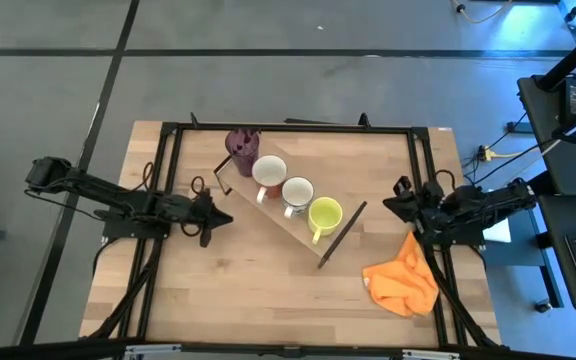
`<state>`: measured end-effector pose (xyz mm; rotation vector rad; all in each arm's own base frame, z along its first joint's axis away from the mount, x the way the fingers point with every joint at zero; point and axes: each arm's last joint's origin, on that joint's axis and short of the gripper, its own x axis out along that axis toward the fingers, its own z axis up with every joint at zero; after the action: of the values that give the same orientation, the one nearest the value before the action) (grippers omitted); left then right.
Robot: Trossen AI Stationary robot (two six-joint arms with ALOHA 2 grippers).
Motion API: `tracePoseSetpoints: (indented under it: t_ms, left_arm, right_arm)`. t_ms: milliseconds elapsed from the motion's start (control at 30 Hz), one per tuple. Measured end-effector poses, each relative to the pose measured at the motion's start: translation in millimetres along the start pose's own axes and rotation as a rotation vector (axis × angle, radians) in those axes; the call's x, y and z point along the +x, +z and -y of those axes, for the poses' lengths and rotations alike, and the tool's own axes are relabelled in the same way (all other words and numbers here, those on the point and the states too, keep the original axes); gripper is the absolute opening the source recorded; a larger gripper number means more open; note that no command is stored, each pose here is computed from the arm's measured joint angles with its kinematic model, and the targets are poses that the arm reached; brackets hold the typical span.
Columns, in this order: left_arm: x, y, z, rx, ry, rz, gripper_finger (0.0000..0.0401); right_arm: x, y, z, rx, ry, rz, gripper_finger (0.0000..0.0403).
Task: Stack small to large cups/mugs on shelf
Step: Return to Home Position
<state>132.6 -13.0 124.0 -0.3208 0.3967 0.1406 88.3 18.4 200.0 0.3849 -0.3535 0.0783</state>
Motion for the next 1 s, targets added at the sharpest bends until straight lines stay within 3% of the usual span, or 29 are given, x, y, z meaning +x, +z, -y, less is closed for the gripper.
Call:
tracePoseSetpoints:
  t_ms: [267, 533, 1000]
  left_arm:
    - [-0.6, -10.2, -4.4, 0.097, 0.039, -0.106, 0.0023]
    - [-0.5, -9.7, -4.1, 0.090, 0.037, -0.102, 0.0023]
    - [-0.5, -9.7, -4.1, 0.090, 0.034, -0.102, 0.0023]
  right_arm:
    - [-1.6, -18.2, 5.9, -0.215, -0.042, -0.191, 0.0032]
    - [-3.4, -25.2, 8.4, -0.234, -0.058, -0.268, 0.0032]
    - [-3.3, -25.0, 8.3, -0.232, -0.056, -0.265, 0.0032]
